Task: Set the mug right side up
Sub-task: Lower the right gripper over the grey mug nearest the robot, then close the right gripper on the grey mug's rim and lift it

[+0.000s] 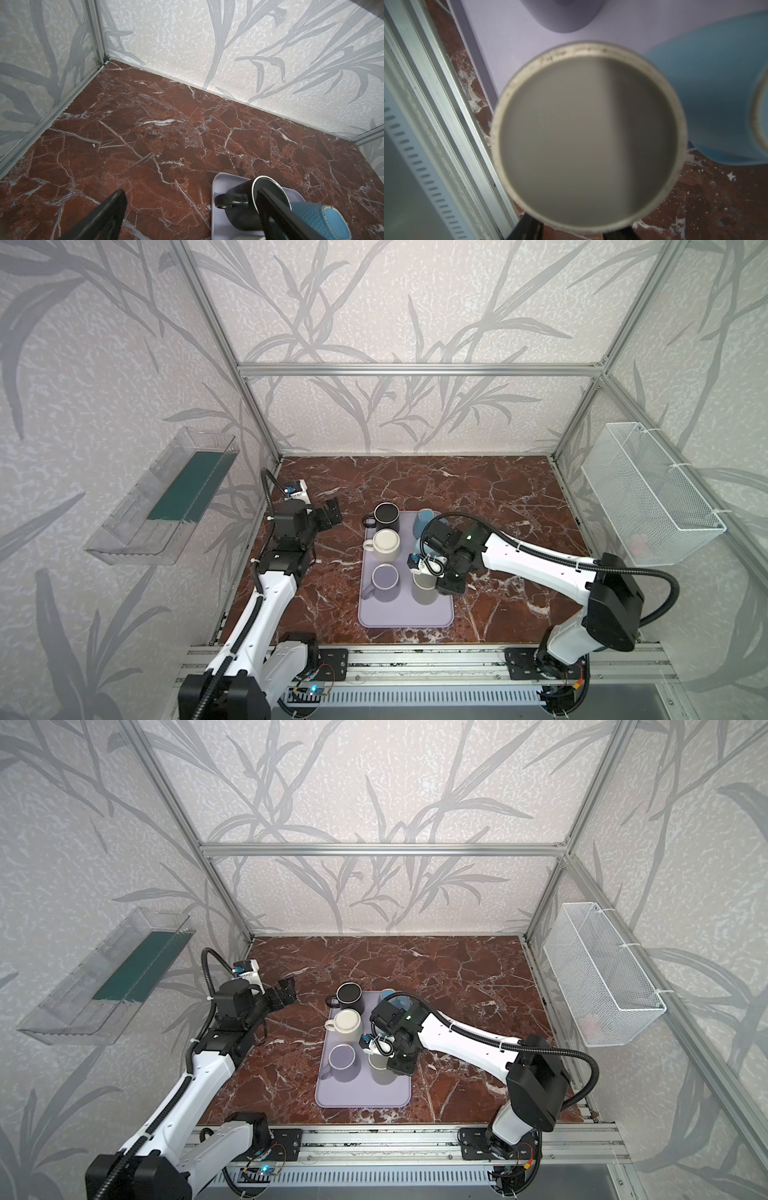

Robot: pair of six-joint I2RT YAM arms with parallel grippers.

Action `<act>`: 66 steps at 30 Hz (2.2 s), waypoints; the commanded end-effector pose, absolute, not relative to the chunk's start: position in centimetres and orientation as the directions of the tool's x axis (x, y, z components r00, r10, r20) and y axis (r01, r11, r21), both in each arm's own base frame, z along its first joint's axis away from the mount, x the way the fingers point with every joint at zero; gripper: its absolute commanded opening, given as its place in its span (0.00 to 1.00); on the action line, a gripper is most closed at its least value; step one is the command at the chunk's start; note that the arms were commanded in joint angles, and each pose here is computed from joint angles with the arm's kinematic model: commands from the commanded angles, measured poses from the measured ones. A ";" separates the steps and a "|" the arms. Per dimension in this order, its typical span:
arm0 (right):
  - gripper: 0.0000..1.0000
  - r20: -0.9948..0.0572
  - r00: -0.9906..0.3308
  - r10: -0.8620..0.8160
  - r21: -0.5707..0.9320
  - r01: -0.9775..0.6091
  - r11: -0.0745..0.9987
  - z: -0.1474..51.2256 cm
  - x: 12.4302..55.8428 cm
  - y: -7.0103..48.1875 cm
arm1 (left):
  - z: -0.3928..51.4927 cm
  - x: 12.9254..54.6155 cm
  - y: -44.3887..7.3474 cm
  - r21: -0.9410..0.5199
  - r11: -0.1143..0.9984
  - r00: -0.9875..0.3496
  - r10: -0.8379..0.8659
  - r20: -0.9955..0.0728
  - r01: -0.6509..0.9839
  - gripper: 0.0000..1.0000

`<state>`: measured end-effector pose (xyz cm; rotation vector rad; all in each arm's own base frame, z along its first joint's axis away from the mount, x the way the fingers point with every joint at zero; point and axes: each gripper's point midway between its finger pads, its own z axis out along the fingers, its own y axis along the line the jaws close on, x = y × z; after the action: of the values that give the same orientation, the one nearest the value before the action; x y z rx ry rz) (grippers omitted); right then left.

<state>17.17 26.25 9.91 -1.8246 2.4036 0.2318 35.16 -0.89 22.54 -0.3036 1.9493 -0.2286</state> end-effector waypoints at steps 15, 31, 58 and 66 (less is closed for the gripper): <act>0.34 -0.128 -0.272 -0.954 0.055 -0.962 0.267 8.0 17.5 25.6 | 22.4 34.7 -0.8 -0.280 0.954 -0.372 -0.299 -0.879 -0.107 0.99; 0.25 -0.156 -0.287 -0.945 0.050 -0.958 0.282 8.1 18.1 25.8 | 22.4 34.7 -0.9 -0.277 0.955 -0.368 -0.296 -0.882 -0.105 0.99; 0.03 -0.267 -0.335 -0.904 0.046 -0.941 0.335 9.5 19.1 26.5 | 22.7 34.8 -1.2 -0.289 0.954 -0.358 -0.300 -0.884 -0.086 0.99; 0.02 -0.373 -0.365 -0.853 0.052 -0.926 0.374 11.8 19.8 27.2 | 23.0 34.8 -1.4 -0.303 0.950 -0.354 -0.309 -0.883 -0.074 0.99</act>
<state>19.06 25.89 9.06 -1.6602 2.4414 0.2793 34.98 -1.05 22.47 -0.2915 1.9511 -0.2271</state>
